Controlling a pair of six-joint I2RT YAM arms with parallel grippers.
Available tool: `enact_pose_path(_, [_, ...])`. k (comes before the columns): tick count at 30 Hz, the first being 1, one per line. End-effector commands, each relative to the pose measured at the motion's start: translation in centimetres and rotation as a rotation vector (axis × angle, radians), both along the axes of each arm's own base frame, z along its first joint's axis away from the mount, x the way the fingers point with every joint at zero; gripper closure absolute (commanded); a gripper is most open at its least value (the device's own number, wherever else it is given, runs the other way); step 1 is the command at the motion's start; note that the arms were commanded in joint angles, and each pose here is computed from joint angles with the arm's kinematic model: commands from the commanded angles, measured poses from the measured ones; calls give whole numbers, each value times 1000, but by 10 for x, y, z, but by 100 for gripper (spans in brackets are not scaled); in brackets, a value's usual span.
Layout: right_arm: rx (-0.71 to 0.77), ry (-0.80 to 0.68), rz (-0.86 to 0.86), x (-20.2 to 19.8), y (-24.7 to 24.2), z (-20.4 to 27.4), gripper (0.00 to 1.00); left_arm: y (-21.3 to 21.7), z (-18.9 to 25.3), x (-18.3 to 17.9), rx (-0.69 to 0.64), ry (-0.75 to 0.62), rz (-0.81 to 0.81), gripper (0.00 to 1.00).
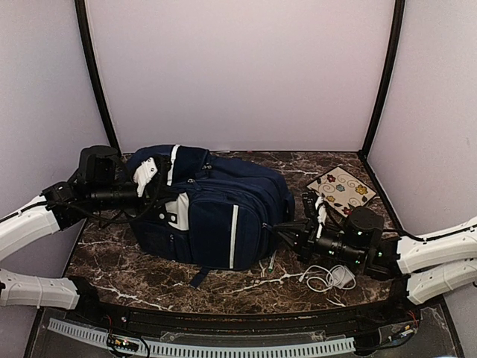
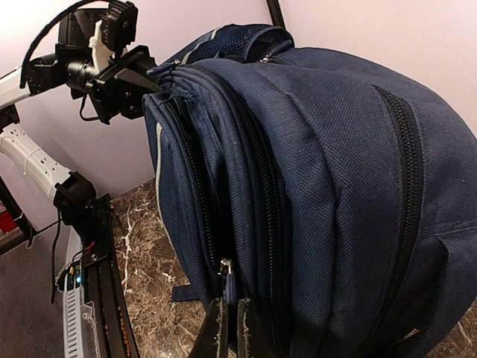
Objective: Pack the student bag
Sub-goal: Unzip the upper front pocket of the student bag.
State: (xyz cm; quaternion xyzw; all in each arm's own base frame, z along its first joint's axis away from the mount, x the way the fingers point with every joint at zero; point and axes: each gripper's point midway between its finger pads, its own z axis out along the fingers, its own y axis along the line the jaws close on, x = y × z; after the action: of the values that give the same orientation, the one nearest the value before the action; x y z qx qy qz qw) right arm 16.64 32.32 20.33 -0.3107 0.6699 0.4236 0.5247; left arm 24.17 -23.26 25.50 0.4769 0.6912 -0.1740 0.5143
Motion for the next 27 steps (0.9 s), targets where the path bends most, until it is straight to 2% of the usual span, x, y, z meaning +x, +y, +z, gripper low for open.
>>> enact_pose_path(1, [-161,72,38,-2,-1,-44,100,22,37,31,-89,-31,201,100])
enact_pose_path(5, [-183,180,77,-8,-3,-73,100,28,34,39,-92,-6,253,100])
enact_pose_path(13, [-236,373,112,-20,2,-135,100,22,35,46,-139,10,247,100])
enact_pose_path(20, [-233,414,143,-20,14,-151,100,30,32,56,-139,40,288,100])
enact_pose_path(27, [-312,389,179,-19,31,-148,100,38,26,65,-164,83,329,100])
